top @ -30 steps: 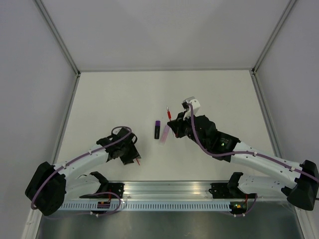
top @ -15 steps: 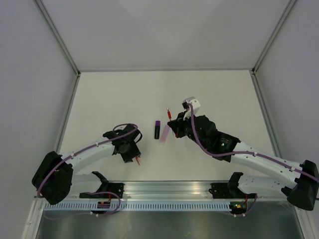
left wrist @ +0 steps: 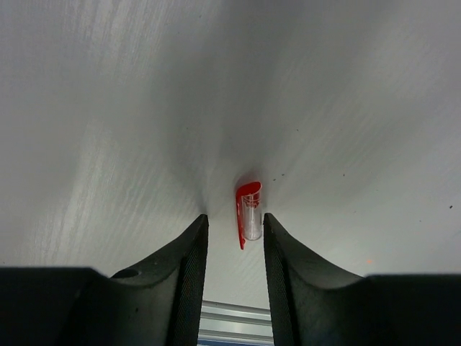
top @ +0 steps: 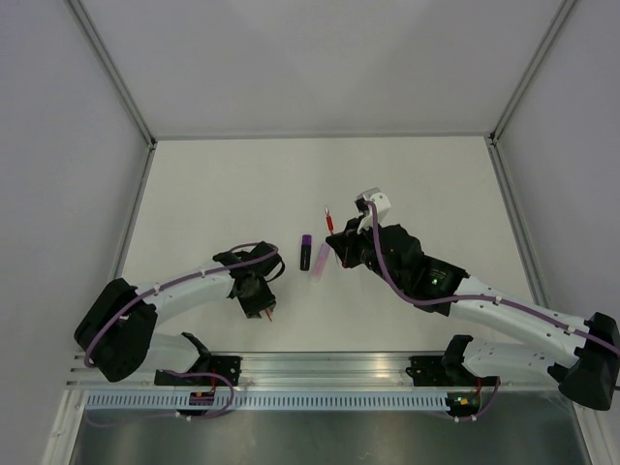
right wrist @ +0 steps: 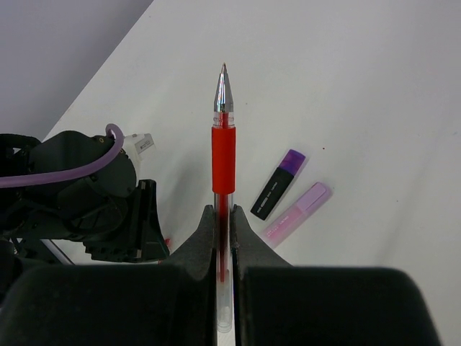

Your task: Insert the pens into the pen caps

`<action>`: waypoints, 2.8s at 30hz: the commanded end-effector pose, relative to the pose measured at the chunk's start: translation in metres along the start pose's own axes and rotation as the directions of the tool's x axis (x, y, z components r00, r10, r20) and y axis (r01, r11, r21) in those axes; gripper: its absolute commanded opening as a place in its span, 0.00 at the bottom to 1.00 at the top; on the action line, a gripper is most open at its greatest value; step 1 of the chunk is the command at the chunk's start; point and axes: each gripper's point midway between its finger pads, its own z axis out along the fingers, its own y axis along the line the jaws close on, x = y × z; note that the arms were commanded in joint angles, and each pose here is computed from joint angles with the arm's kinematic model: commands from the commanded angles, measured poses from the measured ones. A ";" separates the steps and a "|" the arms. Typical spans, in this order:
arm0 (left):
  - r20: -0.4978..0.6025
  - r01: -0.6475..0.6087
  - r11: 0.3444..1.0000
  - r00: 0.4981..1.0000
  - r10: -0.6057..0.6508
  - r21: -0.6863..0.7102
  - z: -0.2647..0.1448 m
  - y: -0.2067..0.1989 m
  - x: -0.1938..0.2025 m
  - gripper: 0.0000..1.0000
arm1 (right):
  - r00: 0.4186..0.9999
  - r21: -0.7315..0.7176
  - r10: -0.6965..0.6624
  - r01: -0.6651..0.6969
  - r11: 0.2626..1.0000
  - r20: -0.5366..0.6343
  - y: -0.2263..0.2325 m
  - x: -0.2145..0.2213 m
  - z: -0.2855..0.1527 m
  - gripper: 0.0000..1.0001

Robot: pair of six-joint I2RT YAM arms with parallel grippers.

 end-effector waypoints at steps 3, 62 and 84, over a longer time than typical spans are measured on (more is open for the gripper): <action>-0.001 0.214 0.973 0.977 -0.215 -0.083 0.001 0.001 0.003 0.38 | 1.000 0.001 -0.001 0.001 1.000 0.029 -0.002 -0.008 -0.006 0.00; 0.534 -0.301 0.648 0.823 -0.194 0.700 -0.249 -0.106 -0.100 0.02 | 0.986 -0.475 -0.025 -0.059 0.878 -0.167 0.089 0.038 0.003 0.00; 0.466 -0.263 0.592 0.858 -0.217 0.761 -0.236 -0.111 -0.088 0.02 | 0.982 -0.478 0.000 -0.093 0.874 -0.190 0.093 0.045 0.006 0.00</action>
